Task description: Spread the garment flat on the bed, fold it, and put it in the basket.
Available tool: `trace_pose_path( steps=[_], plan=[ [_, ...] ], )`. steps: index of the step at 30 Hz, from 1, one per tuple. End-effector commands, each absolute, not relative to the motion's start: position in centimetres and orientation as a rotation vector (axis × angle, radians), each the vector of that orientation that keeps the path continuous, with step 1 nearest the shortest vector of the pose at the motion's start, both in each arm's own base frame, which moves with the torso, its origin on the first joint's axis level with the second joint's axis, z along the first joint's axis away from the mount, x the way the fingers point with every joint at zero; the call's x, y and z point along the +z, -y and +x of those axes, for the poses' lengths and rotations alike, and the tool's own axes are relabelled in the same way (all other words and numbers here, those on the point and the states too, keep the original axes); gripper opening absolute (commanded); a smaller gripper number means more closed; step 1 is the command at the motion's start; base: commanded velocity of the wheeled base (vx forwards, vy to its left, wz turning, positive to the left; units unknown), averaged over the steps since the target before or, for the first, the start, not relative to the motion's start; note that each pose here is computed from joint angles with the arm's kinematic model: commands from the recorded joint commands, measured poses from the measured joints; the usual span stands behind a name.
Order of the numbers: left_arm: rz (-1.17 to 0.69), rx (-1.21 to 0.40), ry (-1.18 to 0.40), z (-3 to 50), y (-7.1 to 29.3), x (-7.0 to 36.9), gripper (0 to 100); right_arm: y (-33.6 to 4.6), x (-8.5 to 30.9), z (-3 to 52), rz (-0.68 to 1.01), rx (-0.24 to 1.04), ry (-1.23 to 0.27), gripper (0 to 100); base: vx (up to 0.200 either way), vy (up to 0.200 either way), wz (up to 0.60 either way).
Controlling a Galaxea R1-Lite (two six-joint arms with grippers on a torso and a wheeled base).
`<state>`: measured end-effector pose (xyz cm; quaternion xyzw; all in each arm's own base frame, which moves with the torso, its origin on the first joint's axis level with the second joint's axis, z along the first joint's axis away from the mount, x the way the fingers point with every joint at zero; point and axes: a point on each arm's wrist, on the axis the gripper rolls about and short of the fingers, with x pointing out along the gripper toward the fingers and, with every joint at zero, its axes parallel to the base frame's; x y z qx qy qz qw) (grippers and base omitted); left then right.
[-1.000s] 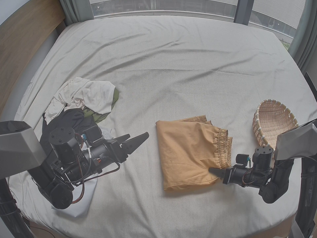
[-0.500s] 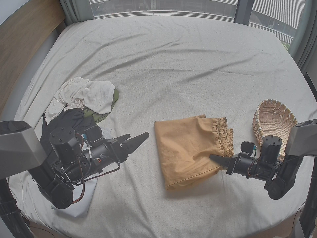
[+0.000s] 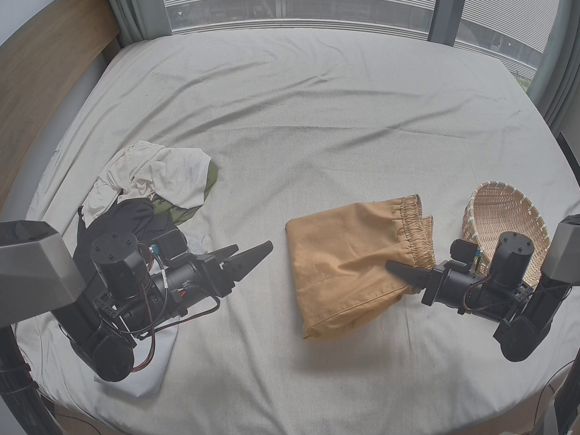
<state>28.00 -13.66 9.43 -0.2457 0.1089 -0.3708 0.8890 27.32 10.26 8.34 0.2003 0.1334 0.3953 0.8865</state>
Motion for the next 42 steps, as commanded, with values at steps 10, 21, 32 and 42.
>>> trace_pose_path(
  steps=[10,21,32,42],
  plan=[
    [-0.511,-0.770,-0.226,28.0,13.7,9.4,100,-9.6,11.1,26.8,0.406,0.826,-0.172,0,0.000,0.000,0.00],
    [-0.511,-0.771,-0.227,28.0,13.7,9.4,100,-8.4,12.5,27.0,0.402,0.797,-0.108,0,0.000,0.000,0.00],
    [-0.510,-0.772,-0.229,28.0,13.7,9.4,100,-6.2,14.4,27.0,0.383,0.739,-0.018,0,0.000,0.000,0.00],
    [-0.509,-0.773,-0.226,28.0,13.7,9.4,100,-4.6,16.9,26.3,0.360,0.700,0.085,0,0.000,0.000,0.00]
  ],
)
